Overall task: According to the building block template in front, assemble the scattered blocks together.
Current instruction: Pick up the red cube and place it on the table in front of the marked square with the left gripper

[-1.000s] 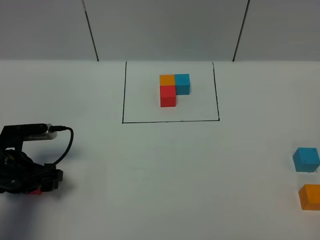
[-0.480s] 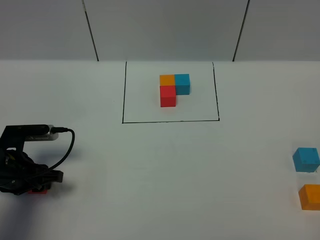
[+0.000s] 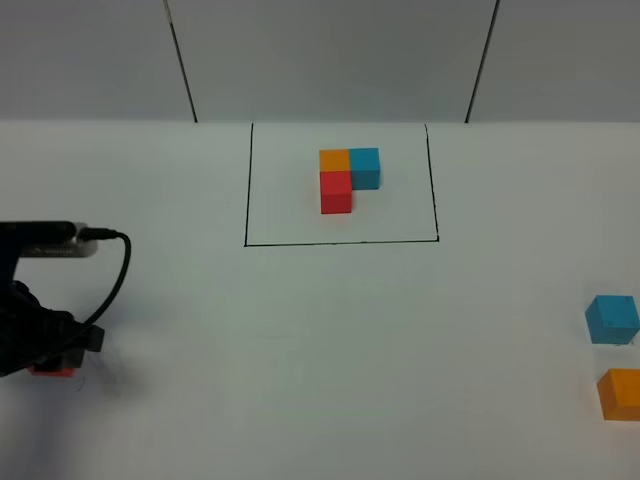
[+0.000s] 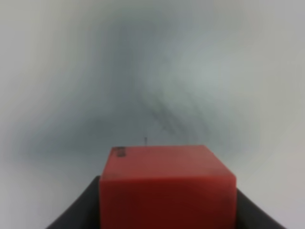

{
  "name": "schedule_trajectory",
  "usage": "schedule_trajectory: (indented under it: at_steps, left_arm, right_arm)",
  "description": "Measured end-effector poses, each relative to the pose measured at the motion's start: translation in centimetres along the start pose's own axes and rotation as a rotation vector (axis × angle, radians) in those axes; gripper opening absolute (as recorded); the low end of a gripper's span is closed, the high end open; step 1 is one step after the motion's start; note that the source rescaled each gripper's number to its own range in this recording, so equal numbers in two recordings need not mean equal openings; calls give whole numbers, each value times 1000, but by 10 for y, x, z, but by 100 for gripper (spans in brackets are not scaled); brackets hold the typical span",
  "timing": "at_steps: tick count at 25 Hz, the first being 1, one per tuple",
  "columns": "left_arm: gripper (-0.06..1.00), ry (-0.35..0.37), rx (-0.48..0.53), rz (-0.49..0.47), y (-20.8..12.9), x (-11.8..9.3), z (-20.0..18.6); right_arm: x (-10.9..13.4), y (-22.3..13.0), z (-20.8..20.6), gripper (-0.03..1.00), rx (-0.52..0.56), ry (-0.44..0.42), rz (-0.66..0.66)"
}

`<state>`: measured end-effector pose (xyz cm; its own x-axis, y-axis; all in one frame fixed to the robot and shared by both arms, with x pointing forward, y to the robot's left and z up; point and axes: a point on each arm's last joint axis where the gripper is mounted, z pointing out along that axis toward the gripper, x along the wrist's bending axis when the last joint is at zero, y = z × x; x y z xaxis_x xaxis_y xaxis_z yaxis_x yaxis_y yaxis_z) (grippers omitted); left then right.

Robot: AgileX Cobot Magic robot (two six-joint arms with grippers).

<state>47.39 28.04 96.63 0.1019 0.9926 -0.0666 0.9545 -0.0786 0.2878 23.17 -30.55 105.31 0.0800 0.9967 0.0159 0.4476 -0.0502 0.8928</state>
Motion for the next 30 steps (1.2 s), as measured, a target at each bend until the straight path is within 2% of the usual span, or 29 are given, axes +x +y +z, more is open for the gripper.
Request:
schedule_trajectory:
  at_steps: [6, 9, 13, 17, 22, 24, 26, 30]
  left_arm:
    - [50, -33, -130, 116, -2, -22, -84]
    - [50, -48, -134, 187, -13, -29, -103]
    - [50, -62, -47, 324, -28, -33, -109]
    - [50, -95, 49, 515, -39, -38, -109]
    - [50, -252, 64, 836, -47, -51, -112]
    - [50, -302, 38, 927, -48, -55, -113]
    - [50, -307, 5, 954, -45, -56, -113]
    - [50, -268, -75, 952, -39, -64, -112]
  right_arm:
    - [0, 0, 0, 0, 0, 0, 0]
    - [0, 0, 0, 0, 0, 0, 0]
    - [0, 0, 0, 0, 0, 0, 0]
    - [0, 0, 0, 0, 0, 0, 0]
    - [0, 0, 0, 0, 0, 0, 0]
    - [0, 0, 0, 0, 0, 0, 0]
    - [0, 0, 0, 0, 0, 0, 0]
    - [0, 0, 0, 0, 0, 0, 0]
